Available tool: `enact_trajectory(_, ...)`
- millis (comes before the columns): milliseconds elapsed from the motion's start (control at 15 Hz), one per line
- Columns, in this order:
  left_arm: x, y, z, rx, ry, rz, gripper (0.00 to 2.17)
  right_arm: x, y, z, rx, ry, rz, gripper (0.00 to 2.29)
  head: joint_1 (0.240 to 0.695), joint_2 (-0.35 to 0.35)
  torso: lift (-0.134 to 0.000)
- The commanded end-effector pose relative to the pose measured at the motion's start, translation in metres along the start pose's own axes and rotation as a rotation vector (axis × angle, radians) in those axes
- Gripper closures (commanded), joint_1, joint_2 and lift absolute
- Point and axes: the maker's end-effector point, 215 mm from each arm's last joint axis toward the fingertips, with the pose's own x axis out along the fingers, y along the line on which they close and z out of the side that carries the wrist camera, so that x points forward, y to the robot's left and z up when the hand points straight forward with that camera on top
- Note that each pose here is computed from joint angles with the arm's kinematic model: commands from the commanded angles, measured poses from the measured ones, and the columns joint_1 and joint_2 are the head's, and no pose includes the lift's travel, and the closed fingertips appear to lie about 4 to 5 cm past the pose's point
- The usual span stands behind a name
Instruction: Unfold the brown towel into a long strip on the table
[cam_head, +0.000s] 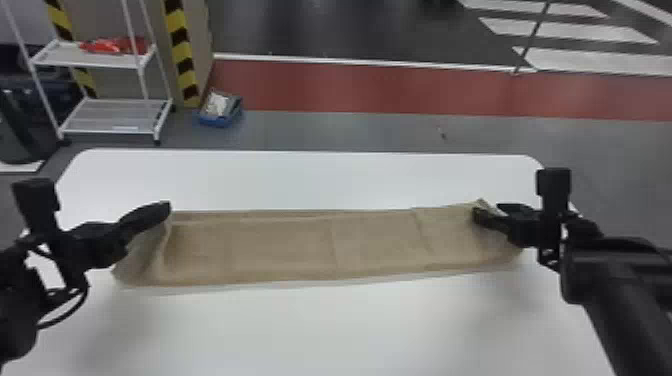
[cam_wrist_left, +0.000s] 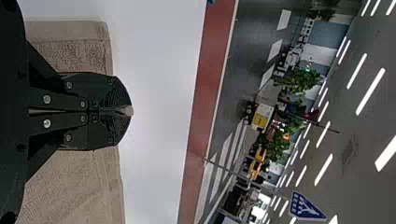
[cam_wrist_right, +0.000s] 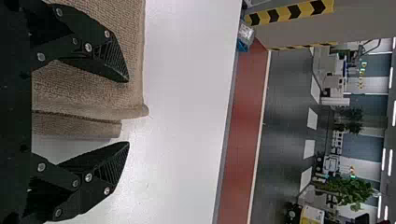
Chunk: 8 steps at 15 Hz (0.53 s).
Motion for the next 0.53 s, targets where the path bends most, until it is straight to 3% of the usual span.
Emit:
enact_trajectory(0, 0.011, -0.008, 0.002, 0.015, 0.003, -0.017, 1.71, 0.000, 0.000, -0.006, 0.010, 0.006, 0.001, 0.62, 0.695, -0.125, -0.116)
enact_trajectory(267, 0.015, -0.009, 0.003, 0.017, 0.006, -0.019, 1.71, 0.001, 0.000, 0.003, 0.002, -0.025, -0.003, 0.61, 0.695, -0.137, -0.116)
enact_trajectory(333, 0.016, -0.008, 0.003, 0.016, 0.006, -0.019, 1.71, 0.000, -0.003, 0.005, 0.002, -0.029, -0.016, 0.54, 0.695, -0.137, -0.116)
enact_trajectory(400, 0.017, -0.008, 0.004, 0.016, 0.007, -0.019, 1.71, 0.000, -0.006, 0.007, -0.004, -0.031, -0.025, 0.30, 0.695, -0.137, -0.116)
enact_trajectory(467, 0.017, -0.007, 0.005, 0.017, 0.006, -0.021, 1.71, 0.001, -0.007, 0.014, -0.012, -0.036, -0.027, 0.29, 0.695, -0.138, -0.116)
